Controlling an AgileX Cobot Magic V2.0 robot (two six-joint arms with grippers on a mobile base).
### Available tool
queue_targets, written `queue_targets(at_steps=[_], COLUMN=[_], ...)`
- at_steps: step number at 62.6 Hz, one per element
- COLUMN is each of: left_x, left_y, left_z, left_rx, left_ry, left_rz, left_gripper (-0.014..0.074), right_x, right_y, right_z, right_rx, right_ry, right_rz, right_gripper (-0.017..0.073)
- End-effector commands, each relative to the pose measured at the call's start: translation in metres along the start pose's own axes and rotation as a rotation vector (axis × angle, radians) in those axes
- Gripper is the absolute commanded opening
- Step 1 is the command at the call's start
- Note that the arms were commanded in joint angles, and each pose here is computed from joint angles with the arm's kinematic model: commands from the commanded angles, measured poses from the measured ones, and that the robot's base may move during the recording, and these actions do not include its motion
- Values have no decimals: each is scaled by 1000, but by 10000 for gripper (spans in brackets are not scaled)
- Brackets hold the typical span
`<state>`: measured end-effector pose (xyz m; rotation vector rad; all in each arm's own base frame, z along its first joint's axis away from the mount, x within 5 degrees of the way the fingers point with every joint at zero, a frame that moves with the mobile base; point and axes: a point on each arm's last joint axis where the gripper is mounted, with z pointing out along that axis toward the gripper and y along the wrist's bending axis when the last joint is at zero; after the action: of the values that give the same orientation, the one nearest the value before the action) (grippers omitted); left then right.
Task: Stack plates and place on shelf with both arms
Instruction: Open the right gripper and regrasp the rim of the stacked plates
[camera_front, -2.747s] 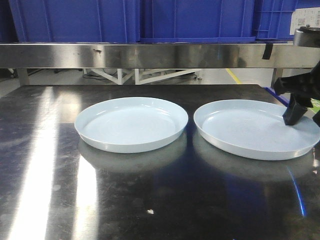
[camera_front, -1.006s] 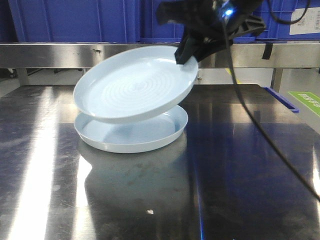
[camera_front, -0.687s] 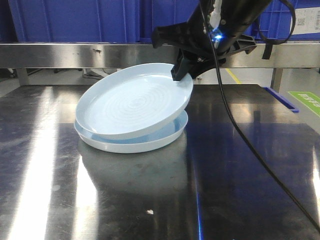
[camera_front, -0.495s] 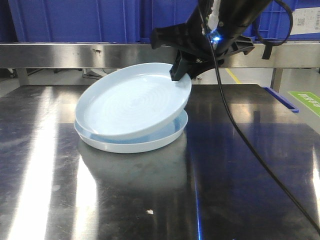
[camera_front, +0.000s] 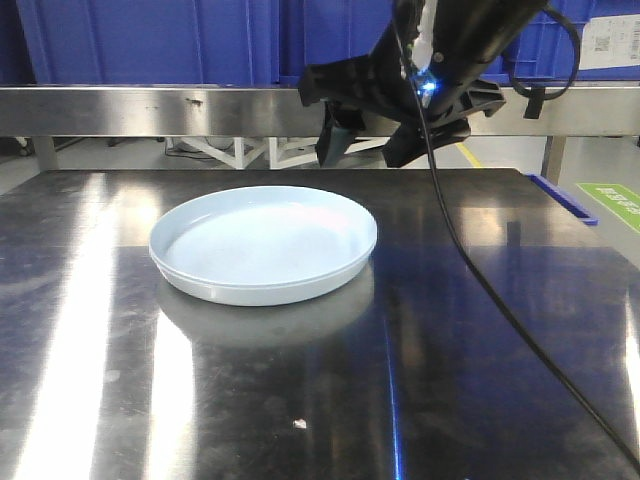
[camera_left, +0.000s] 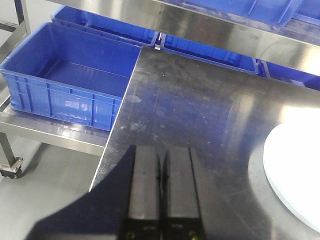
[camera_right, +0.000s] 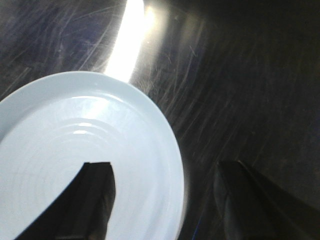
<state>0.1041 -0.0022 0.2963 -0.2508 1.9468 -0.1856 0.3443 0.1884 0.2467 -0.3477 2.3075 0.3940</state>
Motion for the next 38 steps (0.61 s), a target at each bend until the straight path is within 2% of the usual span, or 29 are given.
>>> queue_targets(at_steps=[1,38], left_x=[-15,-15], left_y=[-4,-4], left_z=[-4,-4], left_rx=[31,31], left_ry=[-93,-93], left_rz=[-4,-4], left_gripper=[101,101], right_x=[-24,-1], right_y=[5,-1], right_z=[-16,22], right_rx=[-22,1], right_ry=[-132,-11], right_rz=[-9,-6], right_gripper=[540,539])
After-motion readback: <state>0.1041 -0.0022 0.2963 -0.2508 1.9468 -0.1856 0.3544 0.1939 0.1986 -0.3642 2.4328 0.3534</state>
